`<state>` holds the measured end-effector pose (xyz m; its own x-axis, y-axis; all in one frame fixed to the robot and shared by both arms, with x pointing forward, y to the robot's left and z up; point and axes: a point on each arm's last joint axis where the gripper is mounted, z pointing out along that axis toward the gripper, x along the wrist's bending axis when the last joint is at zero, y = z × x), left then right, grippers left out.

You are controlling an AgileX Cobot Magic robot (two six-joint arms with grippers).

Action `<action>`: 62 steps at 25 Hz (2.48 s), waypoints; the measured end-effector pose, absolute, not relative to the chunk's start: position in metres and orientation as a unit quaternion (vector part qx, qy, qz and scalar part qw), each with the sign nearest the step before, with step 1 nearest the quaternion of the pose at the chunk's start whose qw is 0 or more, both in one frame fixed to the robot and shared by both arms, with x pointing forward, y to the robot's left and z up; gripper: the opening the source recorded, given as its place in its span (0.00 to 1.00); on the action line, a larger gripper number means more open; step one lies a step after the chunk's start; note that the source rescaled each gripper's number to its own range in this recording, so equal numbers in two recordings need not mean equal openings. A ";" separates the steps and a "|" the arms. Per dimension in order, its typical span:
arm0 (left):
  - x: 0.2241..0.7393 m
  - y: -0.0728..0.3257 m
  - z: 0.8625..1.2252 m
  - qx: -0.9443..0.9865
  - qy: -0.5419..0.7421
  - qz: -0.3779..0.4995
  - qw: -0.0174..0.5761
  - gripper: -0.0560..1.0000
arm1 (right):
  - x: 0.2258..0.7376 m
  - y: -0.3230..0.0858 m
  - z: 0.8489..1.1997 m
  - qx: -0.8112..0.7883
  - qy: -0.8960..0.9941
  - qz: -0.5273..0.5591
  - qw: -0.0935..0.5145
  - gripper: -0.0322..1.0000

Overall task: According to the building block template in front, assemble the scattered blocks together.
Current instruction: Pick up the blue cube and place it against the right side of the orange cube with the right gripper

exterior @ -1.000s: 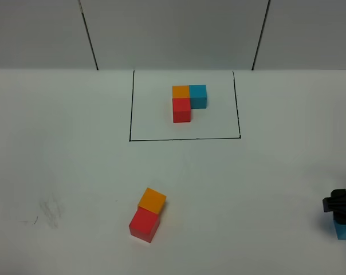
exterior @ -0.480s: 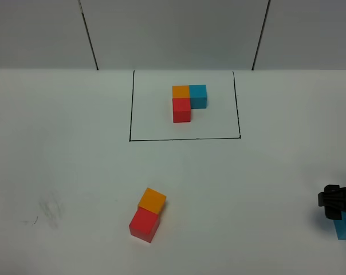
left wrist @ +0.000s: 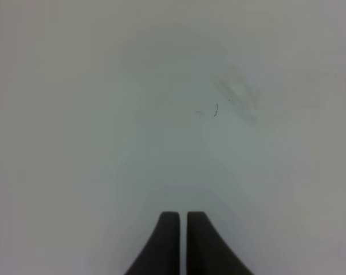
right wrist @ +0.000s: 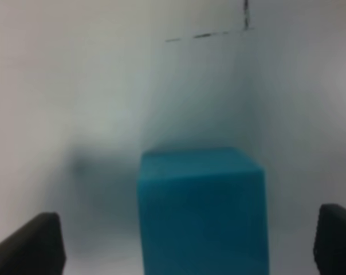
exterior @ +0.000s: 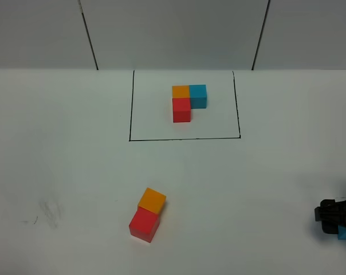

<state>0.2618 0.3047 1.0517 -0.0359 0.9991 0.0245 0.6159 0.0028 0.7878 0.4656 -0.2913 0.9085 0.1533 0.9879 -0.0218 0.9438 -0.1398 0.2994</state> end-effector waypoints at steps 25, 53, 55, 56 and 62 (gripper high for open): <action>0.262 0.305 1.052 0.628 0.643 0.323 0.296 0.05 | 0.467 -0.291 0.891 0.741 0.660 0.065 0.104 0.52; 0.262 0.305 1.052 0.628 0.643 0.323 0.296 0.05 | 0.493 -0.292 0.954 0.648 0.733 0.102 0.182 0.52; 0.262 0.305 1.052 0.628 0.643 0.323 0.296 0.05 | 0.495 -0.293 0.963 0.636 0.743 0.096 0.187 0.52; 0.262 0.305 1.052 0.628 0.643 0.323 0.296 0.05 | 0.496 -0.292 0.966 0.629 0.748 0.094 0.189 0.52; 0.262 0.305 1.052 0.628 0.643 0.323 0.296 0.05 | 0.503 -0.278 0.981 0.553 0.804 0.083 0.201 0.52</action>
<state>0.2618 0.3047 1.0517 -0.0354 0.9991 0.0252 0.6159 0.0020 0.7878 0.5031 -0.2780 0.9810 -0.3064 0.9232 -0.2320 0.8566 0.3737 0.3557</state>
